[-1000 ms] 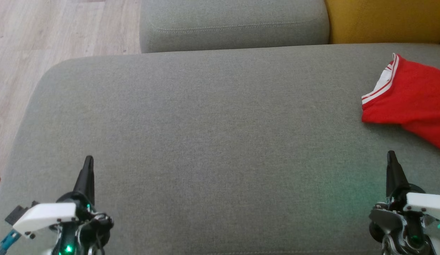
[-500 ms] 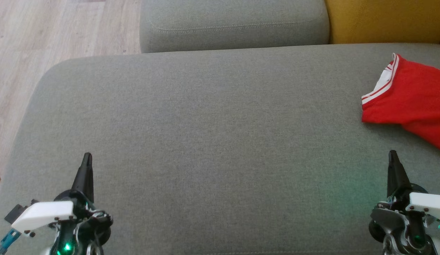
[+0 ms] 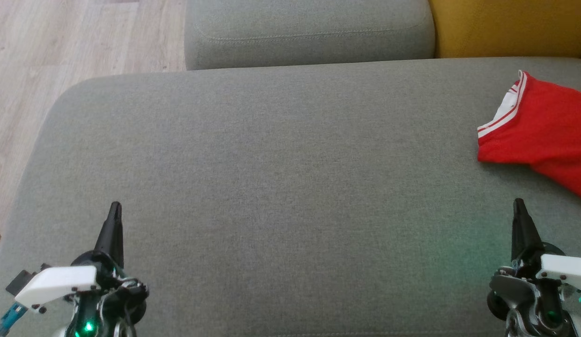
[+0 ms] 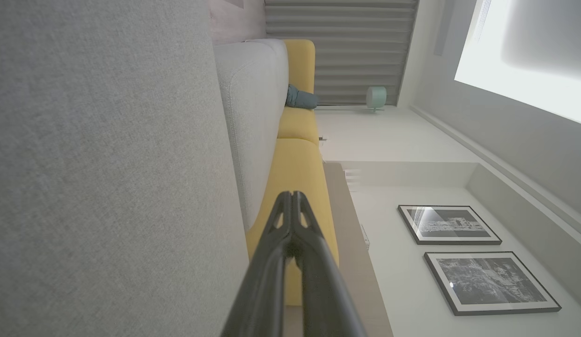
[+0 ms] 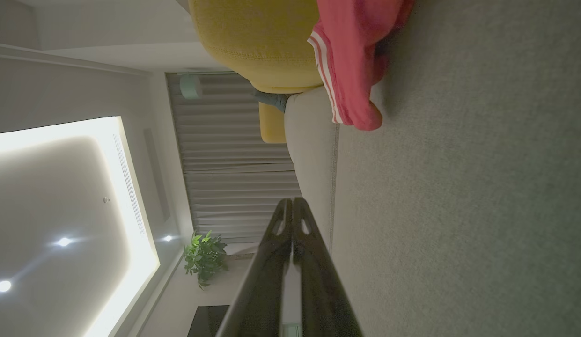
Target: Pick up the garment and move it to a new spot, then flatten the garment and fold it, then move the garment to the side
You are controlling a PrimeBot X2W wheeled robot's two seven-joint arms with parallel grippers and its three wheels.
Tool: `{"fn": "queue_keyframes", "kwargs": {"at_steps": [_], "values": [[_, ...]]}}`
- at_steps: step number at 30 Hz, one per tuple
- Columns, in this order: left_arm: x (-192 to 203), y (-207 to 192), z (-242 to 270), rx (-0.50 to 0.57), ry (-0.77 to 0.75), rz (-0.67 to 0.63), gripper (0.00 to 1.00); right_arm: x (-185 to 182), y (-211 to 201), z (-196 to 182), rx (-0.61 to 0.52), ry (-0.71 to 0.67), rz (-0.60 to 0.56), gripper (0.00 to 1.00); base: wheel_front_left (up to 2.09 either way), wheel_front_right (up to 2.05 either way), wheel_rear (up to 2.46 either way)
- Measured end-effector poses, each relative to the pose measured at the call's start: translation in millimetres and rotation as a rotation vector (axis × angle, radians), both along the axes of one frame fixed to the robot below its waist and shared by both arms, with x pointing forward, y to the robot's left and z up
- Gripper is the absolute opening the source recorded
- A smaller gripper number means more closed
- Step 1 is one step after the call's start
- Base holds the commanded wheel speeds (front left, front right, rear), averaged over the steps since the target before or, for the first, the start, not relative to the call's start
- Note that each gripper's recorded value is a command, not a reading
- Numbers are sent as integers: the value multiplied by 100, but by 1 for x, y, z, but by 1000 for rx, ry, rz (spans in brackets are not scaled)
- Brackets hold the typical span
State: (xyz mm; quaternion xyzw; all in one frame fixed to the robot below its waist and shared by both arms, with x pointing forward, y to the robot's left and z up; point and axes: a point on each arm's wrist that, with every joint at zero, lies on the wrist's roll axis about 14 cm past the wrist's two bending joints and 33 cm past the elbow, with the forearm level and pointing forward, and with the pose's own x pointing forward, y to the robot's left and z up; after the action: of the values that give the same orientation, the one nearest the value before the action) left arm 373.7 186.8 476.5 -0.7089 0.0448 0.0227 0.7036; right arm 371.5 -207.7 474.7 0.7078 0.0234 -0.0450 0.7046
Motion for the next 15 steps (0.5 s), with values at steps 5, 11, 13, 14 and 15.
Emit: {"fn": "queue_keyframes", "kwargs": {"at_steps": [5,11,13,14,15], "values": [[0,1,0,-1,0,3,0,0,0,0,0,0,0,0,0,0,0],[0,2,0,-2,0,8,0,0,0,0,0,0,0,0,0,0,0],[0,3,0,-2,0,9,0,0,0,0,0,0,-1,0,0,0,0],[0,3,0,-2,1,9,0,0,0,0,0,0,-1,0,0,0,0],[0,3,0,-2,1,9,0,0,0,0,0,0,-1,0,0,0,0]]}}
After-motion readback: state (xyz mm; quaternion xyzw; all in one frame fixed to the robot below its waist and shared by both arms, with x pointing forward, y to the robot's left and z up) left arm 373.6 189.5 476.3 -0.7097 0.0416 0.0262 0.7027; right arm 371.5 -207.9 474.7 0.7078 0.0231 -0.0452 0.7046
